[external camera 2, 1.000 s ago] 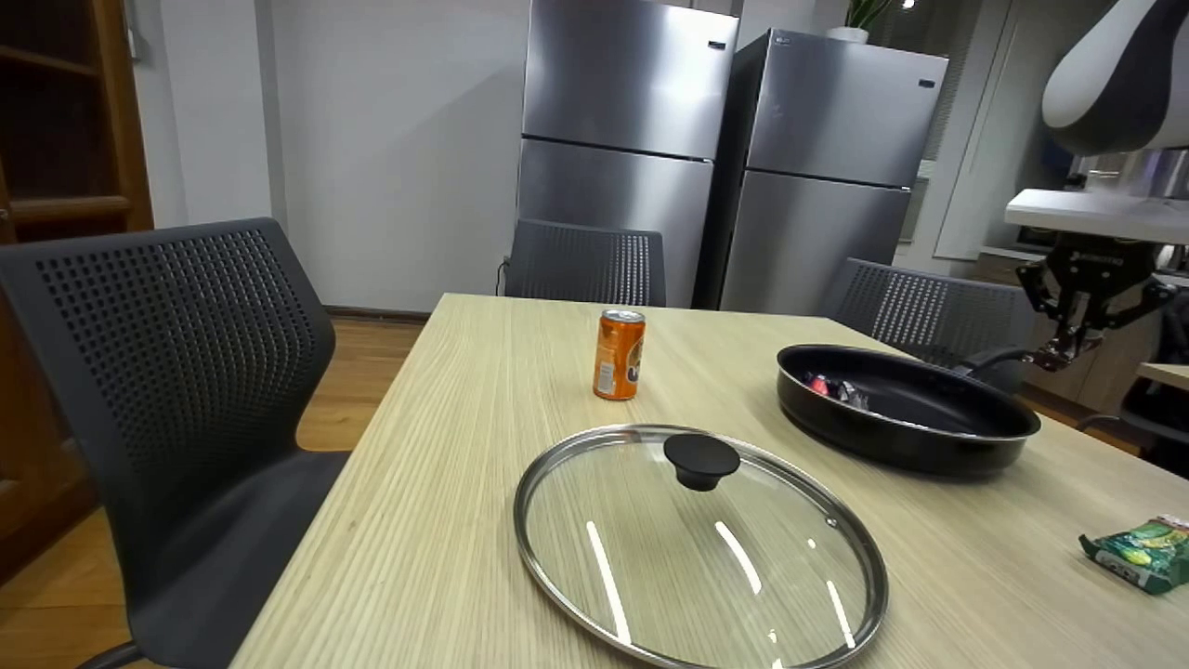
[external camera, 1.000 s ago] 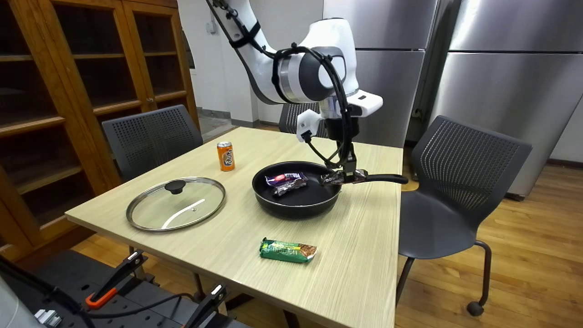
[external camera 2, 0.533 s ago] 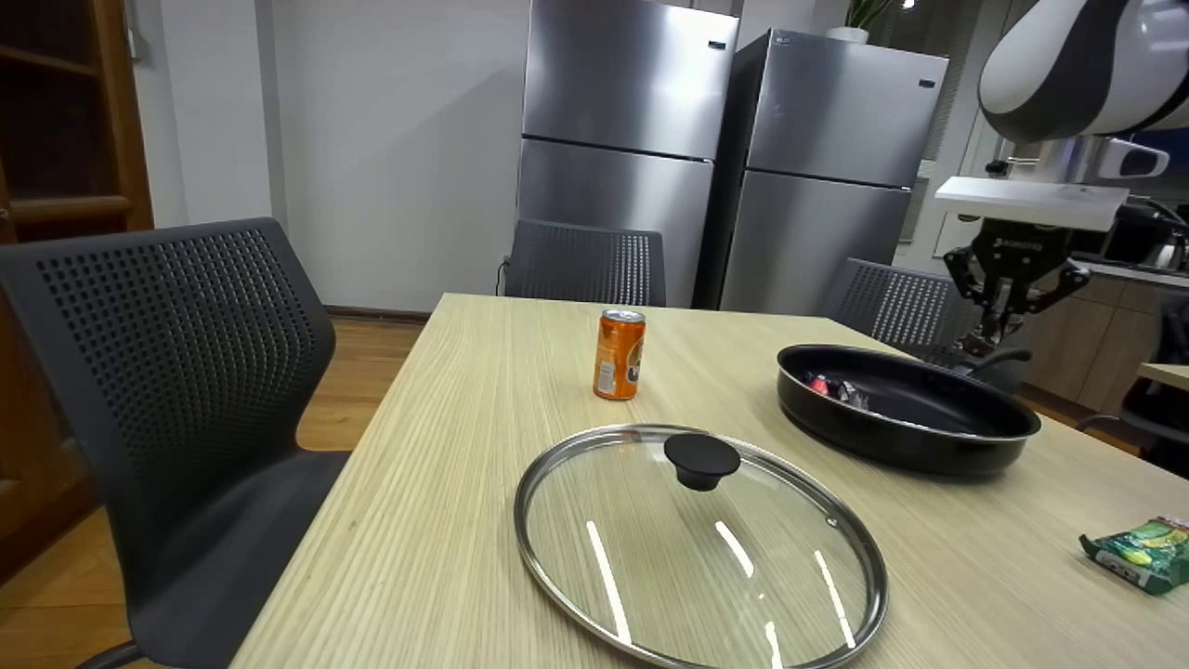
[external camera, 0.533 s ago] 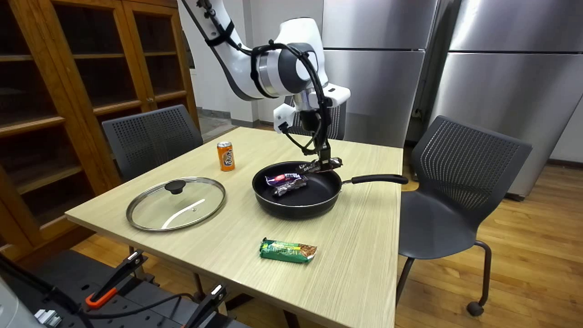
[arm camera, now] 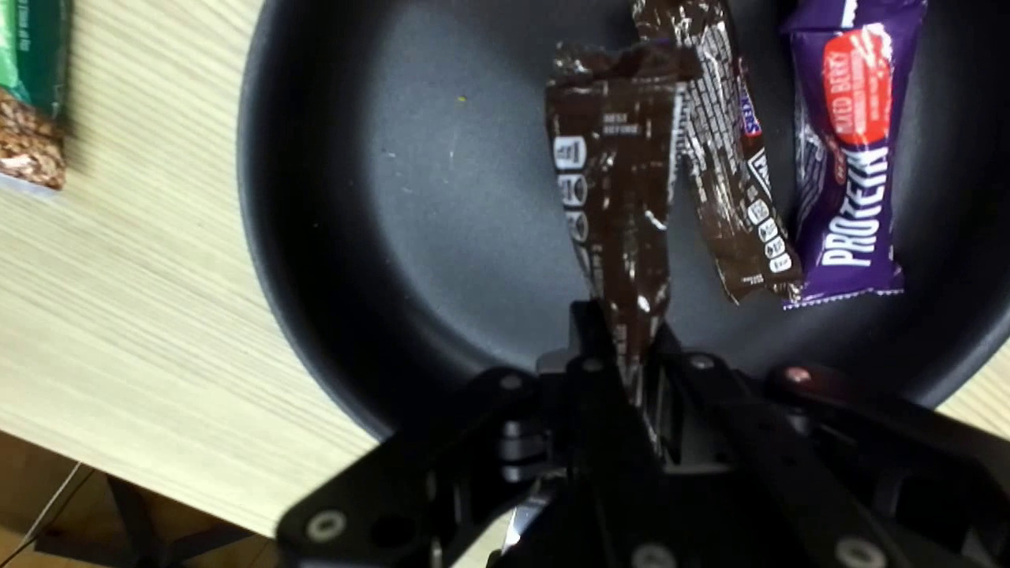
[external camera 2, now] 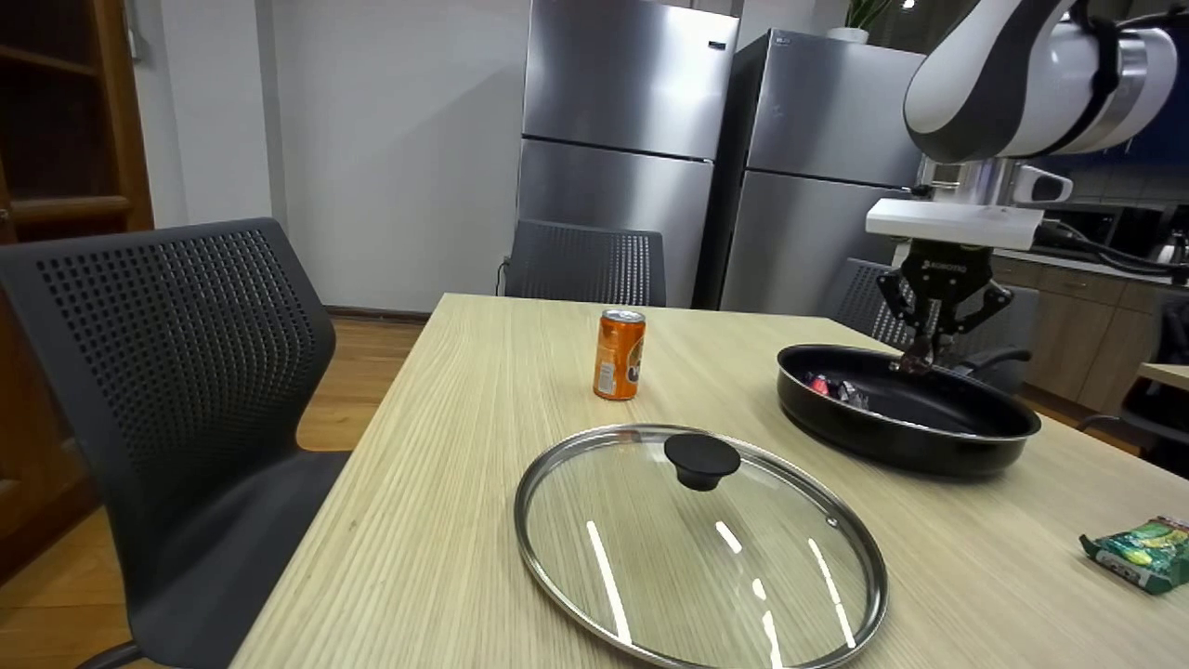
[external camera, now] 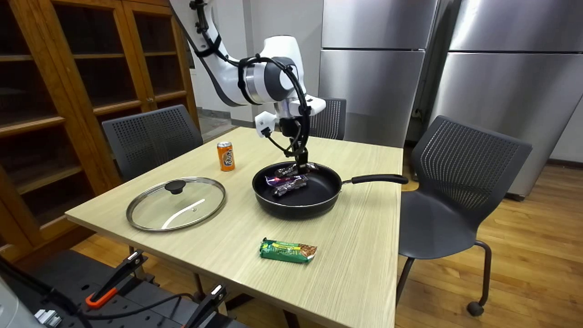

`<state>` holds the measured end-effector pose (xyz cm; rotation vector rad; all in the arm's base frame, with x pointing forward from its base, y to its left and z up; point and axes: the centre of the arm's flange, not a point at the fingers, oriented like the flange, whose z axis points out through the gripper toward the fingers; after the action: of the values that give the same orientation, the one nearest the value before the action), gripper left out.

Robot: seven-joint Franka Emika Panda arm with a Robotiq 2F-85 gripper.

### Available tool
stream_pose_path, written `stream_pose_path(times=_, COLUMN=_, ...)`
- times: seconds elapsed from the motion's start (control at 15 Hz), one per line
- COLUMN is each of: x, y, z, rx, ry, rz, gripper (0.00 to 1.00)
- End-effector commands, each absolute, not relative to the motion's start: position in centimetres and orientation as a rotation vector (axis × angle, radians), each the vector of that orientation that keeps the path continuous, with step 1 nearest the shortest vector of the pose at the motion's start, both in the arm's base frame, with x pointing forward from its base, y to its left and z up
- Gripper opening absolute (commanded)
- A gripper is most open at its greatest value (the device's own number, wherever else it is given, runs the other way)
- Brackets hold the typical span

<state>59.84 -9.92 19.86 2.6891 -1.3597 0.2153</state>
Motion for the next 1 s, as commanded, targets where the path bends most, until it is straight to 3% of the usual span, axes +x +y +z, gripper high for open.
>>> stream_pose_path(times=0.0, x=62.1, y=-9.1, z=18.2, rx=2.685, ry=-1.337, rz=0.136, gripper=0.03)
stream_pose_path(times=0.93, x=65.7, y=-8.9, z=14.1, rx=2.630, ry=-1.292, rz=0.019, gripper=0.03)
